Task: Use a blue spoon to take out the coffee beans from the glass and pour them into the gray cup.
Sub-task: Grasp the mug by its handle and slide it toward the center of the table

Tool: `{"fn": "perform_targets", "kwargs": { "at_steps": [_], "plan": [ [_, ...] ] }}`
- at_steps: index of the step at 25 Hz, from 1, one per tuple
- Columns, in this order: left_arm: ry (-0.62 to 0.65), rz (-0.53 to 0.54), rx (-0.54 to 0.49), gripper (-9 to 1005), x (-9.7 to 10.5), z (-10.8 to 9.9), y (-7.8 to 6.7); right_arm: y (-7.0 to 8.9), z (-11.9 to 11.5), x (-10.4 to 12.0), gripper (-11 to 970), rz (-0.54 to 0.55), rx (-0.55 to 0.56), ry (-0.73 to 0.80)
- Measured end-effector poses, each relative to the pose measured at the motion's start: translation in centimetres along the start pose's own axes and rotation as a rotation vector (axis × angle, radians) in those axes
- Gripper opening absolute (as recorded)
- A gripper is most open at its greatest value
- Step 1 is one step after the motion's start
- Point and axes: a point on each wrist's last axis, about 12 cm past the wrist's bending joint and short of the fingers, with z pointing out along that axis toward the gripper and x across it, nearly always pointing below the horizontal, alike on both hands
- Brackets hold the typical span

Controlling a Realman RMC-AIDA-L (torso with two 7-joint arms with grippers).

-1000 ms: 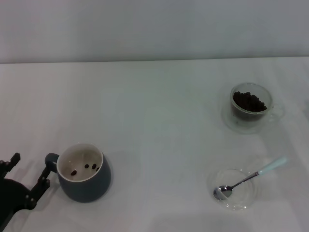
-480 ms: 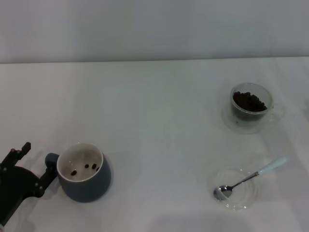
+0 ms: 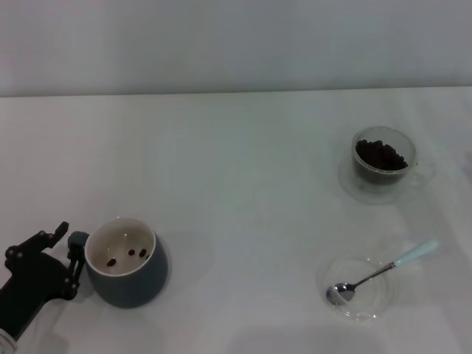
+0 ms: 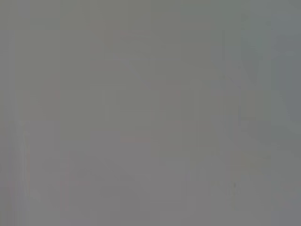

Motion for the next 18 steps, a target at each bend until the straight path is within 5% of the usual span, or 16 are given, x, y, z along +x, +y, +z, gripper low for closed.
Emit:
{"fn": "perform_targets", "kwargs": {
  "at_steps": [6, 18],
  "plan": [
    [-0.015, 0.0, 0.005, 227, -0.3, 0.3, -0.4, 0.0, 0.0, 0.0, 856, 0.0, 0.001, -0.001],
    [-0.087, -0.051, -0.016, 88, -2.3, 2.8, -1.0, -0.2, 0.2, 0.0, 856, -0.007, 0.004, 0.004]
  ]
}}
